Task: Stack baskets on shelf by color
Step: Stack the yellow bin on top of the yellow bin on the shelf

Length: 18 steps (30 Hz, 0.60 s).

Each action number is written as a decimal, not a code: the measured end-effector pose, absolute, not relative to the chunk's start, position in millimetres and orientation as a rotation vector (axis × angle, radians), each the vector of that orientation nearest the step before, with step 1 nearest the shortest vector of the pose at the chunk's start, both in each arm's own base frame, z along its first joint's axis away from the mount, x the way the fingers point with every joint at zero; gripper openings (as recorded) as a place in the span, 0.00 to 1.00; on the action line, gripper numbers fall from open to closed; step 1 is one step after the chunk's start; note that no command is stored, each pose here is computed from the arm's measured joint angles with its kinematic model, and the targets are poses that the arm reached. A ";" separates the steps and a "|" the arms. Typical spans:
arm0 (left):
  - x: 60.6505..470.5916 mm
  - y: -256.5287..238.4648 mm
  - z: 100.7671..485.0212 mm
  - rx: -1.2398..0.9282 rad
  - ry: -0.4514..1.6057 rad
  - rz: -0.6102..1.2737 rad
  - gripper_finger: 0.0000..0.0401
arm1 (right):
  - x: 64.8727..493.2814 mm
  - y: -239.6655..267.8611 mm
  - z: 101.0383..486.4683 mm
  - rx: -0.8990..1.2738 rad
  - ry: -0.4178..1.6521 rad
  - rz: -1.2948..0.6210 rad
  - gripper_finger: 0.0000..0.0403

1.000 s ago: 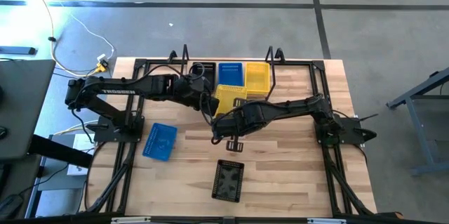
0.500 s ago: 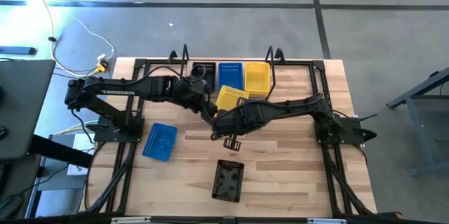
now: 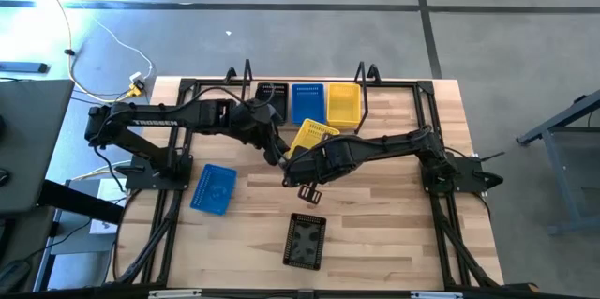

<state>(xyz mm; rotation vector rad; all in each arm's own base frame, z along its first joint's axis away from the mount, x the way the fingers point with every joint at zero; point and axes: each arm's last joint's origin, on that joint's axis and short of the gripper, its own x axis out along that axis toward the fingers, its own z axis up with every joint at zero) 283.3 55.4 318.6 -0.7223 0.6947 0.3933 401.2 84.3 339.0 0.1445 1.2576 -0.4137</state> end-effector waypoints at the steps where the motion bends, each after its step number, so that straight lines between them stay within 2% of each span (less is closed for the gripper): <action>1: 282.3 56.3 320.0 -0.706 0.687 0.395 0.40 | 401.2 84.5 339.0 0.148 1.259 -0.409 0.00; 8: 274.1 64.0 327.8 -0.629 0.658 0.390 0.40 | 402.0 80.0 339.4 0.106 1.261 -0.399 0.00; 18: 252.9 77.8 343.4 -0.567 0.606 0.416 0.40 | 405.8 46.2 342.7 -0.058 1.269 -0.396 0.00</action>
